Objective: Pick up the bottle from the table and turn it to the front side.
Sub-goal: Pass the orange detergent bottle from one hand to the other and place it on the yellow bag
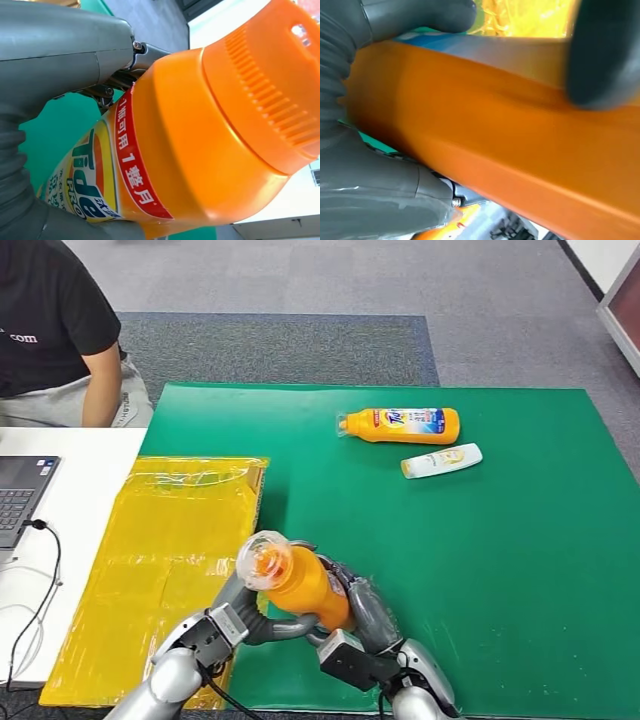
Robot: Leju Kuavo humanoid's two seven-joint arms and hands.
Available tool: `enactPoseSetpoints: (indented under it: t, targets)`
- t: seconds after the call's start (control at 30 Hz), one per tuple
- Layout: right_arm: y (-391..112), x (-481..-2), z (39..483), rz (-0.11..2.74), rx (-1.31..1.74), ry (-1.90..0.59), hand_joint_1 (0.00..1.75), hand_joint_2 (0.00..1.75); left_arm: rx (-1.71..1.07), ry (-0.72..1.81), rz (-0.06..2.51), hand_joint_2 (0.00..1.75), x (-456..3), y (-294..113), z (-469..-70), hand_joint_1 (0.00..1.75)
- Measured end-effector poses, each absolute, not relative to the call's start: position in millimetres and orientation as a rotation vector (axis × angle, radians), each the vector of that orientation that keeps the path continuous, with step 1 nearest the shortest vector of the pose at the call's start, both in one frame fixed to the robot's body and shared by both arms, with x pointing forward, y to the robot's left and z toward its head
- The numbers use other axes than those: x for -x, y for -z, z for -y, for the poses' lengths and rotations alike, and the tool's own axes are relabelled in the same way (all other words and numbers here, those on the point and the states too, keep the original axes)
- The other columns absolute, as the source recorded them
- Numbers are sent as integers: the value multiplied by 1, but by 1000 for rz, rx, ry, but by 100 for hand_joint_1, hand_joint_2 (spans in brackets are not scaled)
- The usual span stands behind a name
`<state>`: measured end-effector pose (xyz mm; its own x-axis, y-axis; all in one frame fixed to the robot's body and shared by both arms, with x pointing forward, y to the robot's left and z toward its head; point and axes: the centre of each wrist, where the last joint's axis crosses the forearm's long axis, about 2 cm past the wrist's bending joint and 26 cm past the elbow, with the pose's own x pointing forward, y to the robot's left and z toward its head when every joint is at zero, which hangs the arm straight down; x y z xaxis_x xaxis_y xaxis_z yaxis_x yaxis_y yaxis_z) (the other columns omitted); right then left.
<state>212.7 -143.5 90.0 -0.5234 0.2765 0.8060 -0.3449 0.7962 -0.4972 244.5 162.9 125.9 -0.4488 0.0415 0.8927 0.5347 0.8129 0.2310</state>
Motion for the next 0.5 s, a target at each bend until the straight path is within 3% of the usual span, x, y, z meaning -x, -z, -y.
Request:
enactPoseSetpoints:
  t: [0.5]
  targets:
    - [-85, -207, 144, 1954, -57, -743, 0, 175, 324, 667, 2009, 175, -252, -141, -190, 175]
